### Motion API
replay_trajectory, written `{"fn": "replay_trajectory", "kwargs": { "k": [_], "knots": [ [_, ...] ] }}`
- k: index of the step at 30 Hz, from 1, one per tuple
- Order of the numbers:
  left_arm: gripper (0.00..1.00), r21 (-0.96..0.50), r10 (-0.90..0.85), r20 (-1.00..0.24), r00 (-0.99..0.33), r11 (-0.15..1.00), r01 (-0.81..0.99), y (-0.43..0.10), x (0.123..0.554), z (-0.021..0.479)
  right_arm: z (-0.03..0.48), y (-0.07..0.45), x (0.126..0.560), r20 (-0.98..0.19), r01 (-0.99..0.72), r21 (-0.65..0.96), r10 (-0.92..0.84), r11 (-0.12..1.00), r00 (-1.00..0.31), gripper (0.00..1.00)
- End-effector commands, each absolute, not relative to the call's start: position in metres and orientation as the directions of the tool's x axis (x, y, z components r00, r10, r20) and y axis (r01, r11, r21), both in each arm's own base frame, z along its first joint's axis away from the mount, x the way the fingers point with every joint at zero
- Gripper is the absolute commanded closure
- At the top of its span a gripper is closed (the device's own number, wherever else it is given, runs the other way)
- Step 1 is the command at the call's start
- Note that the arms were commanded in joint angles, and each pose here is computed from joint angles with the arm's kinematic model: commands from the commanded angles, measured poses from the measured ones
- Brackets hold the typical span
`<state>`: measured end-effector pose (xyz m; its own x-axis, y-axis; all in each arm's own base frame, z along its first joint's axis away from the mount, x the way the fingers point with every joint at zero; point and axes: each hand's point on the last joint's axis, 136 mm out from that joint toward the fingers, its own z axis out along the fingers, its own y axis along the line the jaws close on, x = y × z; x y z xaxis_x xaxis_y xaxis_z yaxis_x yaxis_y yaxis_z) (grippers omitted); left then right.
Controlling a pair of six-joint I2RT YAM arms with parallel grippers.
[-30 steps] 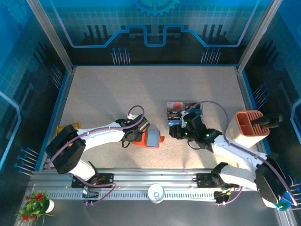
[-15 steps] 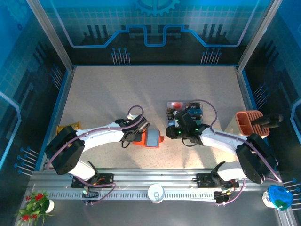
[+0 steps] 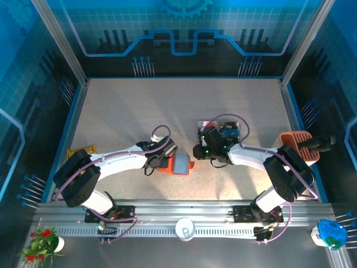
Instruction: Put the credit cards into the card holder
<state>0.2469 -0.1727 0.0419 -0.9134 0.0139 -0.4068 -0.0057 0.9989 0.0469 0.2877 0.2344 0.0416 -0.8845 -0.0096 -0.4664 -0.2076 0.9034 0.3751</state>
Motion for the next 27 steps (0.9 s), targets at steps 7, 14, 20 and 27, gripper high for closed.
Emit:
{"fn": "replay_trajectory", "kwargs": {
  "k": [7,14,20,27],
  "knots": [
    [0.42,0.013,-0.008,-0.418,-0.909,1.0,-0.015,-0.176,0.244,0.05,0.047,0.23,0.33,-0.516,-0.205,0.342,0.001,0.917,-0.857,0.78],
    [0.42,0.001,-0.018,-0.42,-0.908,1.0,-0.02,-0.174,0.24,0.05,0.087,0.253,0.333,-0.558,-0.323,0.397,-0.054,0.859,-0.828,0.77],
    [0.42,-0.001,-0.031,-0.406,-0.913,0.999,-0.033,-0.172,0.235,0.041,0.114,0.279,0.294,-0.562,-0.395,0.44,-0.096,0.806,-0.822,0.75],
    [0.42,0.007,-0.04,-0.392,-0.919,0.999,-0.047,-0.166,0.227,0.027,0.102,0.302,0.258,-0.534,-0.394,0.486,-0.092,0.78,-0.841,0.75]
  ]
}}
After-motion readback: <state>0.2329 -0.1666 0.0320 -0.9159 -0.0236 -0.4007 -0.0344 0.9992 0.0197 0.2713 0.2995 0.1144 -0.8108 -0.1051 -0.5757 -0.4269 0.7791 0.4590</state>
